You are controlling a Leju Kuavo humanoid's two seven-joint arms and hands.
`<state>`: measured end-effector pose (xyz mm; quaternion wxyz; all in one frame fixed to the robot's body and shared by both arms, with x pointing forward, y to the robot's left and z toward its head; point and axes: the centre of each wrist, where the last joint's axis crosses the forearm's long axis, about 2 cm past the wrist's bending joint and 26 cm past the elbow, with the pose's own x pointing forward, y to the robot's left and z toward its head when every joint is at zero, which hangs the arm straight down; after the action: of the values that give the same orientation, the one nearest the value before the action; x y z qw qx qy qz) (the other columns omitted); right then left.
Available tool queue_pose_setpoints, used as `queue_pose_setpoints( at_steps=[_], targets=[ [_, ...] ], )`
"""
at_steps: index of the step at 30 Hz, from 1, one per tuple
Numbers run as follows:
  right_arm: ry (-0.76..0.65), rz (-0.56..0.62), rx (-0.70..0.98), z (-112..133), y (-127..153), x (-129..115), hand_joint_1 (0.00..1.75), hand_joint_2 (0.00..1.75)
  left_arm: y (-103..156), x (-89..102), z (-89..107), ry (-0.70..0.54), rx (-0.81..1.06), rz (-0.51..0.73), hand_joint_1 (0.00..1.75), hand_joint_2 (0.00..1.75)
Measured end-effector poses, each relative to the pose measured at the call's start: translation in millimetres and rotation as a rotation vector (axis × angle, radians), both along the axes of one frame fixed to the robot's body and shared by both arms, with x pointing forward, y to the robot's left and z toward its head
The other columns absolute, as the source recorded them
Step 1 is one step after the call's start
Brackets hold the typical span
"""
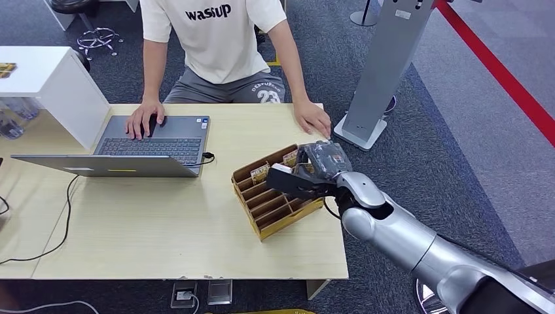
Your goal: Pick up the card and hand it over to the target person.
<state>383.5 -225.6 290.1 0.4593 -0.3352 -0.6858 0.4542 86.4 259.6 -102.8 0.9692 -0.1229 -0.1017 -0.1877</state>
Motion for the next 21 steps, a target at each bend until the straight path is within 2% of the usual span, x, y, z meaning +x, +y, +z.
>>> queue_pose_setpoints(
  at_steps=[7, 13, 21],
  targets=[
    [-0.074, 0.059, 0.033, 12, 14, -16, 1.40, 1.75, -2, -2.0, -0.3, -0.004, -0.003, -0.001, 0.00, 1.75],
    [-0.136, 0.038, 0.044, -6, 23, -10, 1.40, 1.75, -7, 2.3, 0.9, -0.006, -0.004, -0.021, 0.00, 1.75],
    [-0.195, -0.018, 0.029, -42, 27, 21, 1.40, 1.75, -11, 11.4, 3.2, -0.011, -0.009, -0.060, 0.00, 1.75]
  ],
)
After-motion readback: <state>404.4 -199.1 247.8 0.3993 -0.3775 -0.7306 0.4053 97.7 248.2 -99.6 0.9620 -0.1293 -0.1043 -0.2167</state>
